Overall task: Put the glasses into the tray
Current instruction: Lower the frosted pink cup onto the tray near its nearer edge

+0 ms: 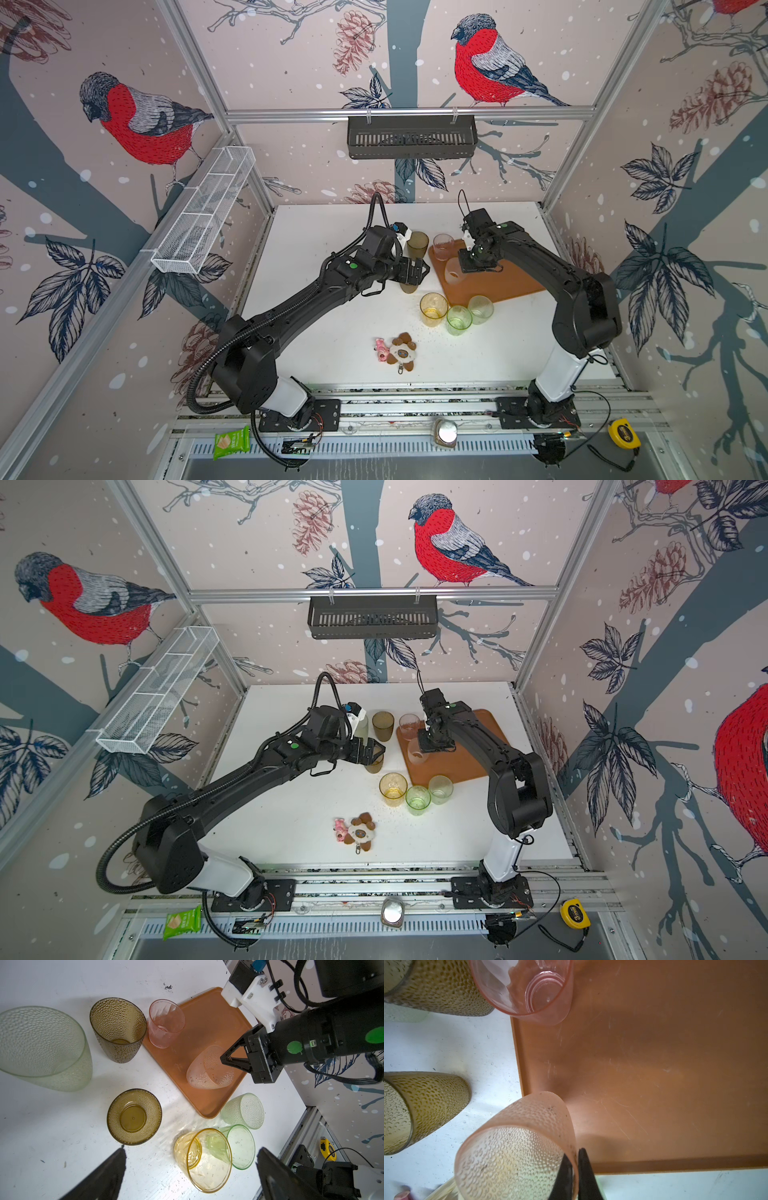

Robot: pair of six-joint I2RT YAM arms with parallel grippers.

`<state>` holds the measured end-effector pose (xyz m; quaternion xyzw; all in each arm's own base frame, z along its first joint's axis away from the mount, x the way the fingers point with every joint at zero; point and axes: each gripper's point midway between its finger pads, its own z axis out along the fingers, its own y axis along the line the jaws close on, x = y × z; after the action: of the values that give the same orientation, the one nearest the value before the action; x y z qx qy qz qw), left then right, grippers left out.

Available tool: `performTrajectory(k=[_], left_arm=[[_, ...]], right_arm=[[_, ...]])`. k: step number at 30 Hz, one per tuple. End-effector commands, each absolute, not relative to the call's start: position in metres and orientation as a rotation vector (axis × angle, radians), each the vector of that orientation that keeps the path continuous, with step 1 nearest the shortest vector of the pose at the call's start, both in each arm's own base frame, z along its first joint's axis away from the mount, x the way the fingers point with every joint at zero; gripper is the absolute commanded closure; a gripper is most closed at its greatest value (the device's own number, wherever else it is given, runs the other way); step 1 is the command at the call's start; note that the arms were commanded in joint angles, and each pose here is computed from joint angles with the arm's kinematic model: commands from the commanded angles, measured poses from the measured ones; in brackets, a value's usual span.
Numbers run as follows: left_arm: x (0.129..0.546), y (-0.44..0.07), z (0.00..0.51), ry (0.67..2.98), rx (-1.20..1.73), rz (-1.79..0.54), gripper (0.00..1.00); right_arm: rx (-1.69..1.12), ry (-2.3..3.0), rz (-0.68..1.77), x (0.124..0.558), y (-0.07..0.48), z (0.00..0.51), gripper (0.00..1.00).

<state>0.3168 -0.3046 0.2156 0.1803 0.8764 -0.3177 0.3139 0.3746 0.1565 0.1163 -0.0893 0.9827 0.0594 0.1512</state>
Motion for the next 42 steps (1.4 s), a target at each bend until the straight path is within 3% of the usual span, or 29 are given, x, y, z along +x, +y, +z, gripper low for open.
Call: performTrajectory(k=[1, 42], left_arm=[[0.32, -0.309, 0.227, 2.254, 0.495, -0.853, 0.02], [0.313, -0.309, 0.227, 2.251, 0.516, -0.835, 0.02]], right_arm=[[-0.267, 2.82, 0.158, 0.374, 0.155, 0.116, 0.96], [-0.258, 2.855, 0.171, 0.366, 0.161, 0.091, 0.95]])
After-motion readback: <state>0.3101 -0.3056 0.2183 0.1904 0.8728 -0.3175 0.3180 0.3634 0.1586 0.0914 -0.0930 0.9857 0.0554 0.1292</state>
